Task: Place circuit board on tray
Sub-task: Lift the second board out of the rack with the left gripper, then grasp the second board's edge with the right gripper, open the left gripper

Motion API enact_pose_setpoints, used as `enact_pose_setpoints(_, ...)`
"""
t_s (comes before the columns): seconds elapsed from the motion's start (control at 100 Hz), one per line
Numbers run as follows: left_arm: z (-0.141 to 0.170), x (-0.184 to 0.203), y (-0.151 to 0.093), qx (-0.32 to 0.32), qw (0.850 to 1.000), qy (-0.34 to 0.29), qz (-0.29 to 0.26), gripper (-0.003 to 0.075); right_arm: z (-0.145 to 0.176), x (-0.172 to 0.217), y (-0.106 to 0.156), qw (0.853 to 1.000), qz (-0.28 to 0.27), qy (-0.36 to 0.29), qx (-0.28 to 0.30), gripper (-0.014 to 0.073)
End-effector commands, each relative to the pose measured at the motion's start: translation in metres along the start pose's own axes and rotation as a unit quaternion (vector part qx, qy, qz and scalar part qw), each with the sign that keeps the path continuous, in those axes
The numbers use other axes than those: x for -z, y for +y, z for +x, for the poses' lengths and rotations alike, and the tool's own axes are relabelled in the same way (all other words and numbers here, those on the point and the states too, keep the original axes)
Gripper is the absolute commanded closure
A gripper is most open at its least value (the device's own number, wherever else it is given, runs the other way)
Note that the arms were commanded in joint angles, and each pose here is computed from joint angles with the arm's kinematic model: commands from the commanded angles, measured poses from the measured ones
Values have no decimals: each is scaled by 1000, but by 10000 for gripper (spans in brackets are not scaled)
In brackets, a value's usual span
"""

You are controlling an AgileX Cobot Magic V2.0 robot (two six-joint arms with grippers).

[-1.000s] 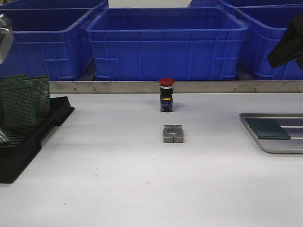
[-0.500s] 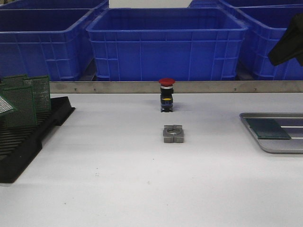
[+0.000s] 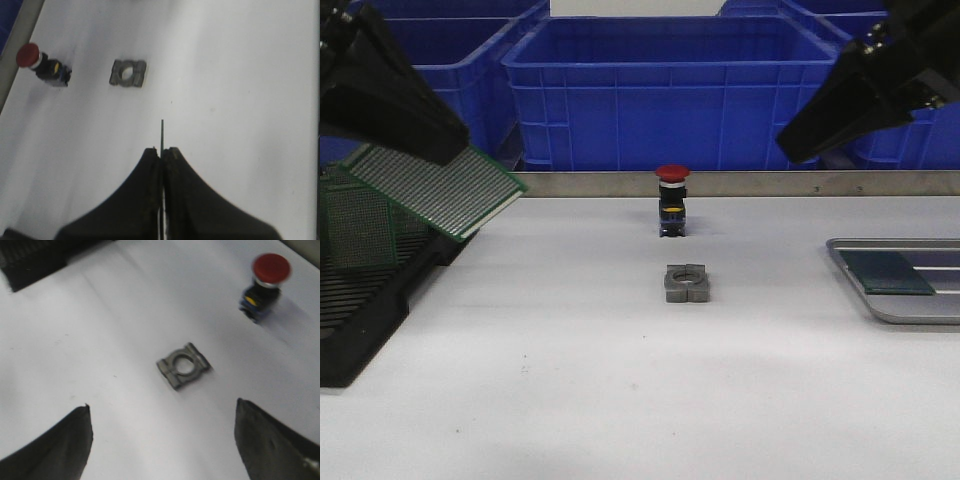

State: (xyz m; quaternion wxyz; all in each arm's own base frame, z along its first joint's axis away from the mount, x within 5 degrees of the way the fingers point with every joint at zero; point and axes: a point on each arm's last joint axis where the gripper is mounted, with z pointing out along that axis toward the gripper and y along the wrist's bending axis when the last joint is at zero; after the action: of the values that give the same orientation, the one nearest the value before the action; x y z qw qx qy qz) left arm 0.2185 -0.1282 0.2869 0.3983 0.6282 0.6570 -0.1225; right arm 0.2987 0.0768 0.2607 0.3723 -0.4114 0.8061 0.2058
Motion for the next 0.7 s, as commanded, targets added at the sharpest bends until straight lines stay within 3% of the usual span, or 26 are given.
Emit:
enact_pose_setpoints(0.0,-23,8,4,1,998,-70,0,740,-27,9,23,996,-44,-59,51,-5)
enact_pose_setpoints(0.08,-25,4,3,1,996,-85,21,740,-36,1,44,986,-96,-78,114,4)
enact_pose_setpoints(0.21,-26,-5,4,35,992,-108,46,740,-46,-11,72,969,-129,-87,193,60)
enact_pose_setpoints(0.42,-28,-12,2,48,986,-140,75,740,-52,-26,93,961,-141,-86,221,77)
enact_pose_setpoints(0.69,-33,-12,2,63,979,-174,86,740,-58,-36,103,963,-151,-103,198,115)
